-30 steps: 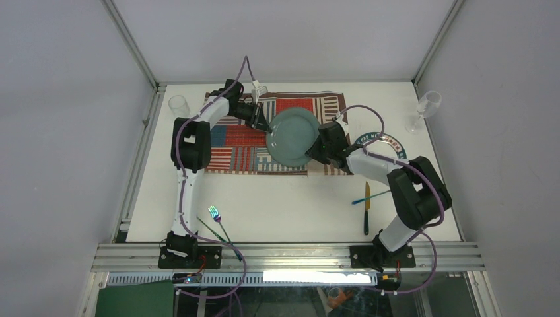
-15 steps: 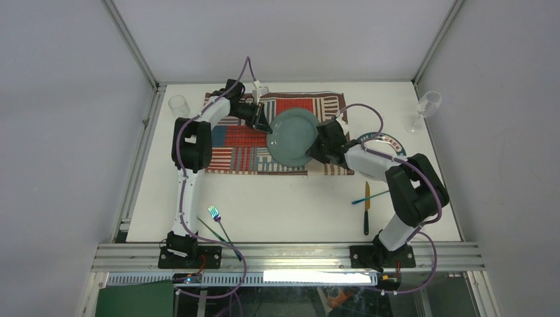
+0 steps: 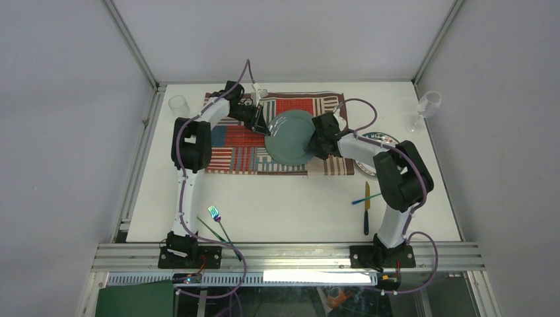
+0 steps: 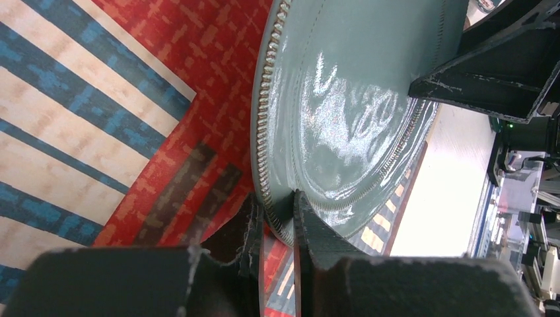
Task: Set the dinner table for one person
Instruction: Place the plate on the napkin.
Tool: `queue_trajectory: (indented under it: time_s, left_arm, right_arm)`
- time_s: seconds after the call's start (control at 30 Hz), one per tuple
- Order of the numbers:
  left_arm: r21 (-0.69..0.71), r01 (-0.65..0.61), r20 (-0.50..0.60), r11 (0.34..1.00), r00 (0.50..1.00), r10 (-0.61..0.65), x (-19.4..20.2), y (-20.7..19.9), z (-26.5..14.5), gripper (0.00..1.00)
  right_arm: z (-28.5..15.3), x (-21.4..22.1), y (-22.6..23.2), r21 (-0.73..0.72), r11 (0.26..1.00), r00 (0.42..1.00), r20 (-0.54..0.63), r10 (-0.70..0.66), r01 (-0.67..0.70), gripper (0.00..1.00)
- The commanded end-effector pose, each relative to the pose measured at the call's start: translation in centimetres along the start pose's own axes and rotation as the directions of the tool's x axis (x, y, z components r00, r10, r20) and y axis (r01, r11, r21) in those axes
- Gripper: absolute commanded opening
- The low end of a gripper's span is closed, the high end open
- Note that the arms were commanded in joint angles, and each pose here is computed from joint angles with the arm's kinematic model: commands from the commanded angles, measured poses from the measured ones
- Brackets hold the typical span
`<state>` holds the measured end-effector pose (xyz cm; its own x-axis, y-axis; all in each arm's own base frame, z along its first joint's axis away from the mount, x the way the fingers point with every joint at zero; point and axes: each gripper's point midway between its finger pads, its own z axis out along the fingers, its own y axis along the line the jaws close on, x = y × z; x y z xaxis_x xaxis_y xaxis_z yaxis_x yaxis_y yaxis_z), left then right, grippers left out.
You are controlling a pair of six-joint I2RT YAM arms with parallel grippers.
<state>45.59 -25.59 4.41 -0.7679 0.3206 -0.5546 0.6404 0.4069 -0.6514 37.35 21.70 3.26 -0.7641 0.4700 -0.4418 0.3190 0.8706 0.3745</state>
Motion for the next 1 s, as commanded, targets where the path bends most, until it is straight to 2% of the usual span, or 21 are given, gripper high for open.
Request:
queue_trajectory:
  time_s: [0.0,0.13,0.3,0.5,0.8,0.97]
  left_arm:
    - [0.2,-0.012,-0.13,0.98,0.991,0.039,3.5,-7.4,4.3,0.0]
    - [0.193,-0.013,-0.135,0.981,0.99,0.04,3.6,-7.2,4.3,0.0]
    - [0.196,-0.019,-0.133,0.981,0.99,0.046,3.5,-7.4,4.3,0.0]
    - [0.201,-0.014,-0.139,0.979,0.989,0.043,3.6,-7.6,4.4,0.0]
    - [0.178,-0.021,-0.157,0.984,0.986,0.049,4.1,-7.6,4.4,0.0]
    - [0.141,-0.032,-0.157,0.99,0.986,0.055,3.6,-7.5,4.0,0.0]
  right_arm:
    - [3.4,-1.0,-0.9,0.104,0.994,0.991,0.123,-0.049,0.036,0.35]
    - [2.4,-2.1,-3.2,0.23,0.973,0.982,0.182,-0.044,0.001,0.35]
    - [0.2,-3.4,-4.6,0.268,0.963,0.967,0.255,-0.031,-0.04,0.35]
    - [-1.3,-4.0,-5.2,0.293,0.955,0.96,0.277,-0.037,-0.048,0.35]
    - [-3.7,-5.0,-4.5,0.225,0.971,0.944,0.33,0.005,-0.084,0.34]
    - [-4.8,-5.6,-3.6,0.197,0.98,0.944,0.329,-0.031,-0.036,0.34]
